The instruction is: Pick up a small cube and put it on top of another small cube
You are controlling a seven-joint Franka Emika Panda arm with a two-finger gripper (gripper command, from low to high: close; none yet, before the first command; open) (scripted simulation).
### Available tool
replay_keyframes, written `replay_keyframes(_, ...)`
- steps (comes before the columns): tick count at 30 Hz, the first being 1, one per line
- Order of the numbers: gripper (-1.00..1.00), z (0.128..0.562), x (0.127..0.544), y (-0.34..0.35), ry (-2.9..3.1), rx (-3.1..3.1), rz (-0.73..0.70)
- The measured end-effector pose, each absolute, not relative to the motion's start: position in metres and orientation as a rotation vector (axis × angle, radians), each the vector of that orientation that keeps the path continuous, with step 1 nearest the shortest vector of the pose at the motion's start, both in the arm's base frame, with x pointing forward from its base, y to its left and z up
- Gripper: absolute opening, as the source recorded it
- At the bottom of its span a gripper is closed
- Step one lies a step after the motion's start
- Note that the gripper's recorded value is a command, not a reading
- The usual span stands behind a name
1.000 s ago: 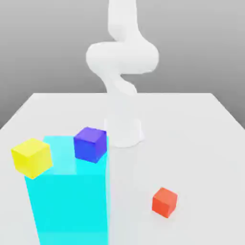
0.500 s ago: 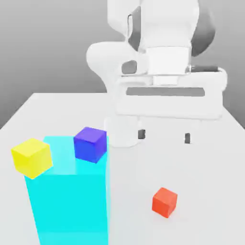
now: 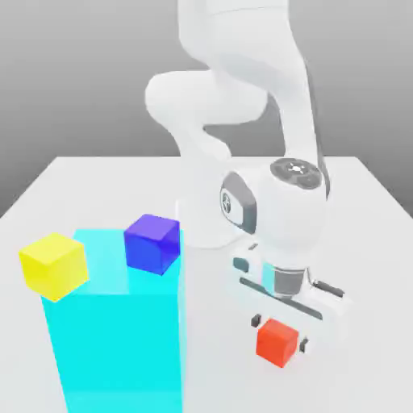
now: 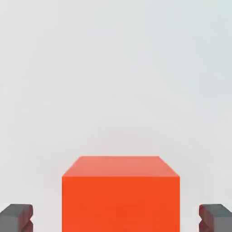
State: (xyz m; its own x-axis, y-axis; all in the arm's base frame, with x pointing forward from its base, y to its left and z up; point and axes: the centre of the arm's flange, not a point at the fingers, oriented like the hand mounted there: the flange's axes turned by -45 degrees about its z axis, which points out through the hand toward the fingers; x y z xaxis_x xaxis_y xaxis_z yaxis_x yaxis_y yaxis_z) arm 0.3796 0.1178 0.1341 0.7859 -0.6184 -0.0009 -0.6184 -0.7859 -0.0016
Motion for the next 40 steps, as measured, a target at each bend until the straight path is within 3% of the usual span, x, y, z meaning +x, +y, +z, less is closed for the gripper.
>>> replay_keyframes(5,-1.0,0.133,0.379,0.118,1.027,-2.966,-0.001)
replay_keyframes(14,-1.0,0.211,0.396,0.118,0.897,-3.012,-0.017)
replay_keyframes(24,-1.0,0.35,0.464,0.054,0.569,-3.132,-0.048)
replay_keyframes(31,-1.0,0.458,0.447,-0.043,0.778,-3.061,-0.014)
replay_keyframes(33,-1.0,0.459,0.437,-0.062,0.877,-3.017,-0.004)
replay_keyframes(36,-1.0,0.421,0.435,-0.068,0.905,-3.003,-0.001)
replay_keyframes(37,1.0,0.412,0.434,-0.068,0.907,-3.002,0.0)
replay_keyframes(40,1.0,0.412,0.434,-0.068,0.907,-3.002,0.0)
